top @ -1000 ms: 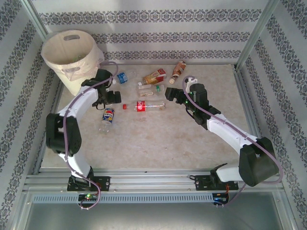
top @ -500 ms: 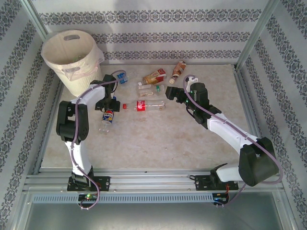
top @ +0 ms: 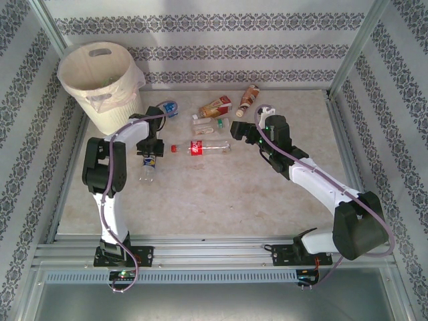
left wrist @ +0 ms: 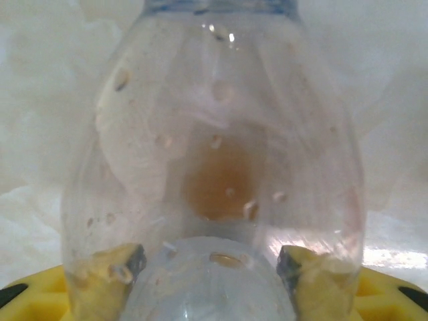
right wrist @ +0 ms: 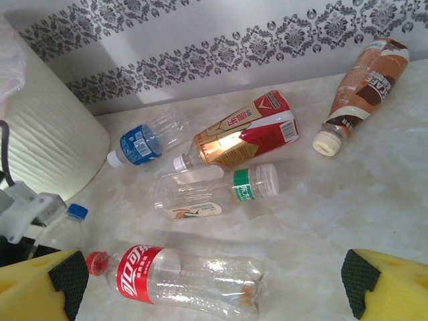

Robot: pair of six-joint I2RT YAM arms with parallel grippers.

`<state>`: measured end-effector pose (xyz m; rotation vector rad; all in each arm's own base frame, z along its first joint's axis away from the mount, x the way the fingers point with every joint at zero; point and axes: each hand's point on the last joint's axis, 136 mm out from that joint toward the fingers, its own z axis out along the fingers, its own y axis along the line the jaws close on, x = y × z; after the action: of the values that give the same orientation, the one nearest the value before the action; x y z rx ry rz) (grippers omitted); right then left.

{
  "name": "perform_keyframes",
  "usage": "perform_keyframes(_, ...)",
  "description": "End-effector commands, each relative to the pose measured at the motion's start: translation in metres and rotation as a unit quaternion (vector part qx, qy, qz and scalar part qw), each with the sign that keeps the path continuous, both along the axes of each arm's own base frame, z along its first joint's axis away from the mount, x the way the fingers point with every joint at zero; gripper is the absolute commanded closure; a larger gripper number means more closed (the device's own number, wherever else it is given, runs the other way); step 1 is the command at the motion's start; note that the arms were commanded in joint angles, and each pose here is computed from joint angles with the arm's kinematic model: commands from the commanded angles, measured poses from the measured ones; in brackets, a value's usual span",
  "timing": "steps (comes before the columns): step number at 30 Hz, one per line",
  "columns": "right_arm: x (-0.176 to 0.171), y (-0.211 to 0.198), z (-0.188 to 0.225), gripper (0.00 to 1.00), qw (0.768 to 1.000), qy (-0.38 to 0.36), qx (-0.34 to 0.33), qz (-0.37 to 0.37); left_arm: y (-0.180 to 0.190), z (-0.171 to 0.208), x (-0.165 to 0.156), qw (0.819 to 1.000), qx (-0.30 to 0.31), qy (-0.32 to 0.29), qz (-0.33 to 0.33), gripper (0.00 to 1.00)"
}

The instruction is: Put the plastic bottles in the bin

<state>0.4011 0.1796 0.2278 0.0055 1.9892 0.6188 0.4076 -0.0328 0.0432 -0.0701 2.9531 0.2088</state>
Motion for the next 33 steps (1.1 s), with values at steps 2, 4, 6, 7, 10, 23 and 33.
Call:
perform_keyframes(2, 0.006, 0.001, 0.033, 0.02, 0.999, -0.037, 0.011, 0.007, -0.001, 0.068, 0.01, 0.994, -0.013, -0.103, 0.024, 0.49)
perform_keyframes(4, 0.006, 0.001, 0.04, 0.02, 0.999, -0.046, 0.018, 0.007, -0.008, 0.092, 0.012, 0.99, -0.038, -0.134, 0.024, 0.5)
perform_keyframes(6, 0.006, 0.001, 0.047, 0.02, 0.998, -0.057, 0.022, 0.008, -0.016, 0.12, 0.014, 0.983, -0.06, -0.17, 0.019, 0.51)
perform_keyframes(7, 0.005, 0.001, 0.051, 0.02, 0.998, -0.065, 0.02, 0.01, -0.019, 0.136, 0.016, 0.979, -0.07, -0.192, 0.017, 0.52)
perform_keyframes(10, 0.002, -0.001, 0.059, 0.02, 0.997, -0.079, 0.008, 0.012, -0.033, 0.191, 0.022, 0.955, -0.116, -0.272, 0.003, 0.52)
perform_keyframes(23, -0.014, -0.016, 0.065, 0.02, 0.995, -0.095, -0.001, -0.009, -0.011, 0.43, 0.06, 0.772, -0.105, -0.626, 0.017, 0.52)
perform_keyframes(33, -0.028, -0.035, 0.062, 0.02, 0.993, -0.106, -0.017, -0.039, 0.076, 0.519, 0.078, 0.638, 0.008, -0.762, 0.111, 0.53)
